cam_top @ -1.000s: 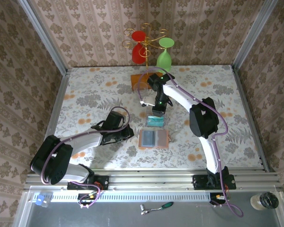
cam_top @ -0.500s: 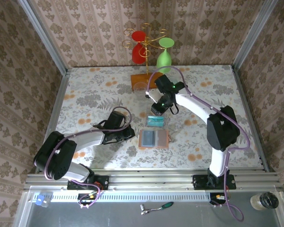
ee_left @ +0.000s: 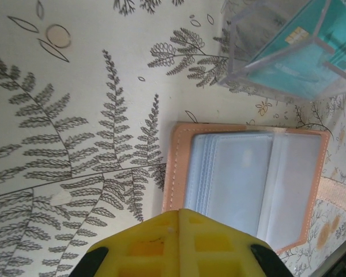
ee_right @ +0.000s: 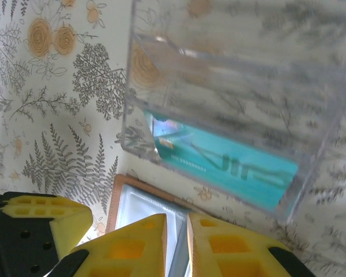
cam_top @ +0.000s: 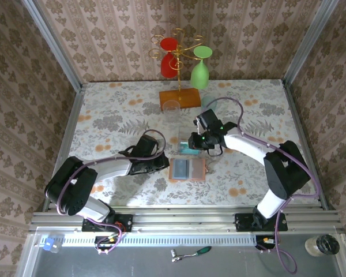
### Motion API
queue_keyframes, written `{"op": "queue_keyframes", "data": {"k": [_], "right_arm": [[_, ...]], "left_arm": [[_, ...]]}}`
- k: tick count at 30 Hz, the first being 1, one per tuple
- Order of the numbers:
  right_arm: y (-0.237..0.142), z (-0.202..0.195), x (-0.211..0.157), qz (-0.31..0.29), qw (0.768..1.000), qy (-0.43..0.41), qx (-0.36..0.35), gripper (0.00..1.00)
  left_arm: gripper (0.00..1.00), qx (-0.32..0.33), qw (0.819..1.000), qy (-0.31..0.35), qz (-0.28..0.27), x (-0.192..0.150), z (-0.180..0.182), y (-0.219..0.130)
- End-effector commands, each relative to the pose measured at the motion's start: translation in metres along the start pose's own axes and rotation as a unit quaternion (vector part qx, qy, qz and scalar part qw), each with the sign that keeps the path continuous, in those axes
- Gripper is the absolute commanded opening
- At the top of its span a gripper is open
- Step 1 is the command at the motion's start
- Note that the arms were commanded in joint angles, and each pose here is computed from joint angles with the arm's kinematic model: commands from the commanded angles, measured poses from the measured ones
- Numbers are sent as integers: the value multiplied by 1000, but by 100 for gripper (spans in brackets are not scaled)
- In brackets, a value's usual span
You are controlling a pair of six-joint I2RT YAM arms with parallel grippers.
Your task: Take the credit cards out of the card holder
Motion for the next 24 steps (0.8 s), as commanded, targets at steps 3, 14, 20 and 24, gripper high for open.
{"op": "queue_keyframes", "data": {"k": [3, 14, 20, 24], "right_arm": [[-6, 2, -22, -3, 997, 65, 41, 18], [11, -5, -61, 49, 996, 74, 32, 22], [17, -4, -70, 57, 995, 72, 34, 27], [20, -2, -71, 60, 995, 69, 33, 31]], "left_arm": [[7, -5, 1000, 10, -1, 1, -9, 2], [4, 1, 1000, 14, 8, -4, -10, 10], [3, 6, 1000, 13, 17, -8, -8, 14], [3, 16, 1000, 15, 21, -9, -6, 11]]}}
Point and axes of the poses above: each hand's point on the last joint's axis, 136 mm out from that joint toward the fingers, its own y axis out along the fingers, its own z axis along the line the jaws close on, x = y × z, the point moved 9 cm from there along -y, back along the fingers, and after that the axes turned 14 degrees about y, right-handed, at the moved point
